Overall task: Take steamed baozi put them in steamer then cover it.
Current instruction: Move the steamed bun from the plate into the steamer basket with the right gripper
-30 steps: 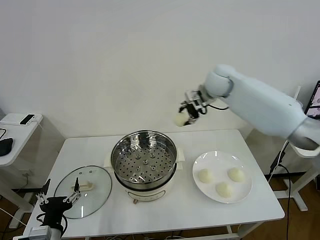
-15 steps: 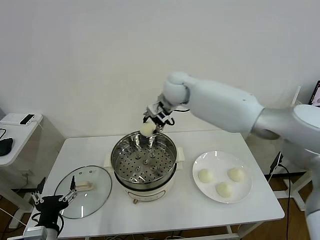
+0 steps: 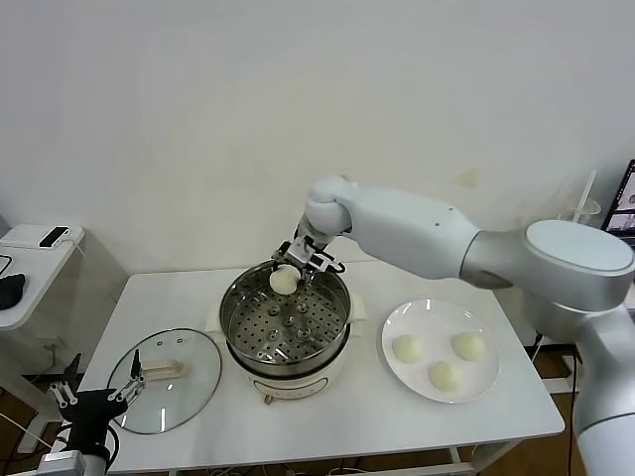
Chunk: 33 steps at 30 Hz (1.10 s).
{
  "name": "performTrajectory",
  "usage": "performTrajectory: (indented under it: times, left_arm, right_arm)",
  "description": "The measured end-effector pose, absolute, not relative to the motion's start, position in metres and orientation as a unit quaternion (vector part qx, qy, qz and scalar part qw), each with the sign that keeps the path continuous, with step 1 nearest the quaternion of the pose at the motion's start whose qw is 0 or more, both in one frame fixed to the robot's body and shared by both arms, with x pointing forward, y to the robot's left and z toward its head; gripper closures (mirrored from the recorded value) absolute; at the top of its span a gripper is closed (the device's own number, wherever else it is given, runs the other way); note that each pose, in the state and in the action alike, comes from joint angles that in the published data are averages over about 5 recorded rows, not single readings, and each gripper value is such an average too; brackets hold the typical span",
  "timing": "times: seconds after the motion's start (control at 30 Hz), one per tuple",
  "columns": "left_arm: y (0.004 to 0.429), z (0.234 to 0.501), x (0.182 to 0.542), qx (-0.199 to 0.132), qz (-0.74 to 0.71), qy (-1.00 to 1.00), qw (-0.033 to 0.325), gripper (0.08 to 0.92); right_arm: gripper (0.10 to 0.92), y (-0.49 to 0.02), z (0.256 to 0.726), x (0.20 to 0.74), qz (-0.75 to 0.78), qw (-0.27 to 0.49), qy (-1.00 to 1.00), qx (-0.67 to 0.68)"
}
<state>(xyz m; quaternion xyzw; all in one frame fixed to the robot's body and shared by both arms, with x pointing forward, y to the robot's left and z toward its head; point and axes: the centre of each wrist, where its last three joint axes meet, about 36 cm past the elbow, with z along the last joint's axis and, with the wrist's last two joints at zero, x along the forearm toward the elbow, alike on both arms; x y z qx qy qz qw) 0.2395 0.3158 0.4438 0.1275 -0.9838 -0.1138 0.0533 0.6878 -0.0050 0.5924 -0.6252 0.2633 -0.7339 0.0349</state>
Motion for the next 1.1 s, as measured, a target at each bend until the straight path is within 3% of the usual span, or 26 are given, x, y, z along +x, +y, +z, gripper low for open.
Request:
performTrajectory:
  times: [0.37, 0.7, 1.1]
  left_arm:
    - [0.315, 0.445, 0.24, 0.129, -0.113, -0.984, 0.05, 0.177]
    - [0.314, 0.449, 0.24, 0.129, -0.113, -0.984, 0.046, 0.177]
    - [0.314, 0.455, 0.242, 0.124, -0.113, -0.985, 0.041, 0.177]
  right_arm:
    - [0.415, 0.004, 0.576, 0.697, -0.748, 0.067, 0.225, -0.62]
    - [0.211, -0.003, 0.579, 0.706, -0.755, 0.069, 0.215, -0.615]
    - [0.199, -0.024, 0.636, 0.694, -0.733, -0.002, 0.321, -0.6]
